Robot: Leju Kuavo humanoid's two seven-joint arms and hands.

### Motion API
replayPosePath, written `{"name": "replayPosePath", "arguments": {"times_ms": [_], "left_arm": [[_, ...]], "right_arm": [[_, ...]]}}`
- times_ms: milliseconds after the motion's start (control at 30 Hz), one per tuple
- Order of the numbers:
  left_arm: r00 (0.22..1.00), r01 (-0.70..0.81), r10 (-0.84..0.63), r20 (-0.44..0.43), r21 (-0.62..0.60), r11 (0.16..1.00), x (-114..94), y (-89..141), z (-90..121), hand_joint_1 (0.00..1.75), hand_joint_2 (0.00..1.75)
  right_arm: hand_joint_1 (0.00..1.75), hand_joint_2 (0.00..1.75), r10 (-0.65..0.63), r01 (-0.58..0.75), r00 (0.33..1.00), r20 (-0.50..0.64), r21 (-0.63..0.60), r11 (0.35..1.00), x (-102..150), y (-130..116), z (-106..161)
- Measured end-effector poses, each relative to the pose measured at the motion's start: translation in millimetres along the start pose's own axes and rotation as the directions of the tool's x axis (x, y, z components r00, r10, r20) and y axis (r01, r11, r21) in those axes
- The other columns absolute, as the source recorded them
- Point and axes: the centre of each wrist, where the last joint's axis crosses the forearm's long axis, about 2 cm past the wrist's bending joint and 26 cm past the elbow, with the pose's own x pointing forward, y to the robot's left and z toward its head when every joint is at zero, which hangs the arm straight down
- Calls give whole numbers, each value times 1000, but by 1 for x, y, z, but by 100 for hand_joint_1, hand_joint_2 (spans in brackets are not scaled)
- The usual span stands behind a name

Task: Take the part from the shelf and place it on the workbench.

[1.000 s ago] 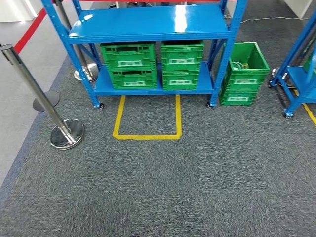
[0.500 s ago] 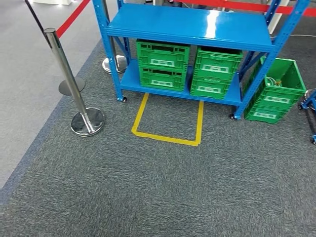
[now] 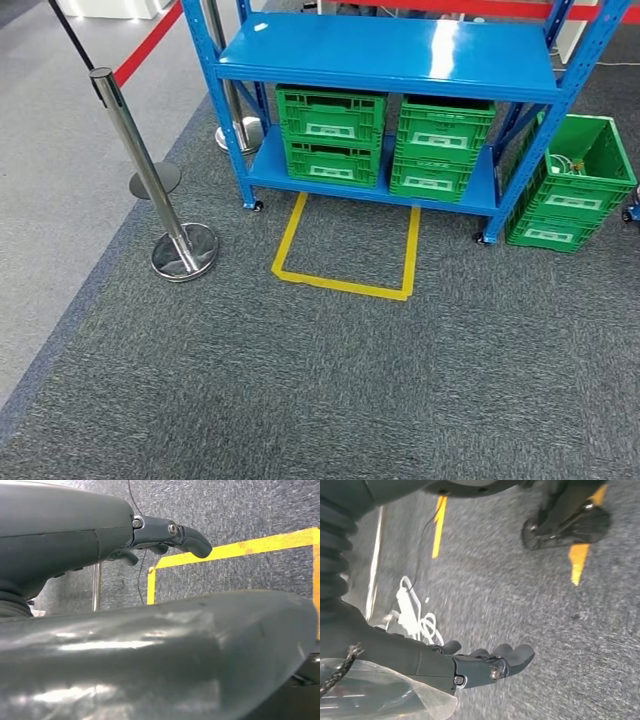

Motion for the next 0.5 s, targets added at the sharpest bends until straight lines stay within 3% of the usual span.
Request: {"name": "replayPosePath", "arguments": {"times_ms": [167,500], "left_arm": [[1000,2,-2,1,1,1000,0,0,0,0,0],[1000,13,-13,18,-1,1000,1,1,0,0,0]], "right_arm": [[0,175,-64,65,997,-34,11,998,1,0,0],[0,175,-63,63,998,-25,26,998,4,-1,-1]]}}
